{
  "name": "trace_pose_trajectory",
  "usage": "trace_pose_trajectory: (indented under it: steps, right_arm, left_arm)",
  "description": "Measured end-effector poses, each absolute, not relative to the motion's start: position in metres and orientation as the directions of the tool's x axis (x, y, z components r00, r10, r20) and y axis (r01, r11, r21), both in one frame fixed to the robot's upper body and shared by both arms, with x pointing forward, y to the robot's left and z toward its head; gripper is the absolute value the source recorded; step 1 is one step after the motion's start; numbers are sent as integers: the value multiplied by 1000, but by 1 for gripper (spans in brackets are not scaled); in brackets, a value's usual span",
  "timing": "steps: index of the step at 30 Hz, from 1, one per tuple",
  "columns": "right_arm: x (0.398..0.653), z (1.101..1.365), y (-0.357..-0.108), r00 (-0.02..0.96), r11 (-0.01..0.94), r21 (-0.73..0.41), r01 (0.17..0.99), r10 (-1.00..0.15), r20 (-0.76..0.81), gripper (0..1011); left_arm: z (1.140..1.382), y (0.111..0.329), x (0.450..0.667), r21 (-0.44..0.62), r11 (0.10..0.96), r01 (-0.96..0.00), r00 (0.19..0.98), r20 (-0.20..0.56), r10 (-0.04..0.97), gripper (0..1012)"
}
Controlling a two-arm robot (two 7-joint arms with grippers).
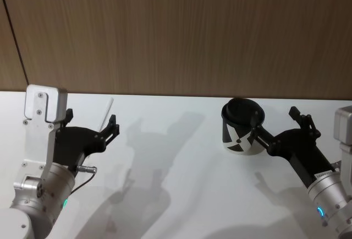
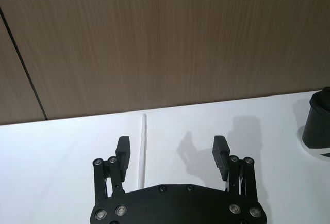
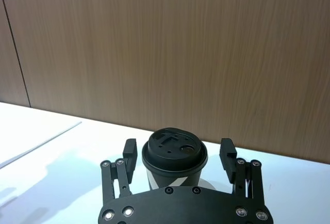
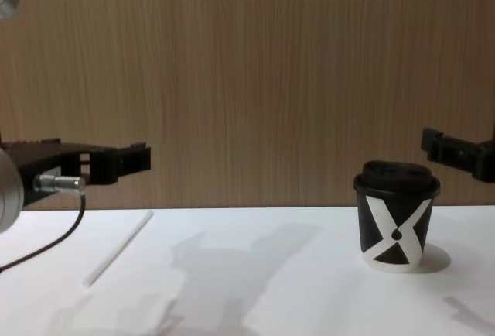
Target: Pick up the straw with one hand, pass it to the other hand, and insert it into the cup.
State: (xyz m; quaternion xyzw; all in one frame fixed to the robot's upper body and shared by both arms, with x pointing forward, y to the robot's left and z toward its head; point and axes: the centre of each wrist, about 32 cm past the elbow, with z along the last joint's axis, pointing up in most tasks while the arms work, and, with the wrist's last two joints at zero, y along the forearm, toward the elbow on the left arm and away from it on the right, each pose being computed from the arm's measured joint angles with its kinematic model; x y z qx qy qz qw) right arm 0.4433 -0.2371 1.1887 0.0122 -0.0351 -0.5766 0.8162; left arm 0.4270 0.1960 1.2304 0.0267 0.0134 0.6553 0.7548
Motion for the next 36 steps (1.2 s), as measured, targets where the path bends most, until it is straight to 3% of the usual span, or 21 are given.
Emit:
trace_pose_trajectory:
  steps: [10, 24, 36]
  right_arm:
    - [443, 1189, -237, 333, 335, 60, 940, -942, 43, 1001]
    - [443, 1189, -237, 333, 335, 60, 940, -942, 43, 1001]
    - [443, 1189, -237, 333, 335, 60, 940, -942, 43, 1001]
  left_arm:
    - [1221, 195, 428, 96, 128, -987, 131, 16, 991, 1003]
    - [1205, 197, 456, 127, 158, -979, 167, 64, 984, 1003]
    - [1194, 193, 473, 138, 125, -982, 133, 51, 990, 1003]
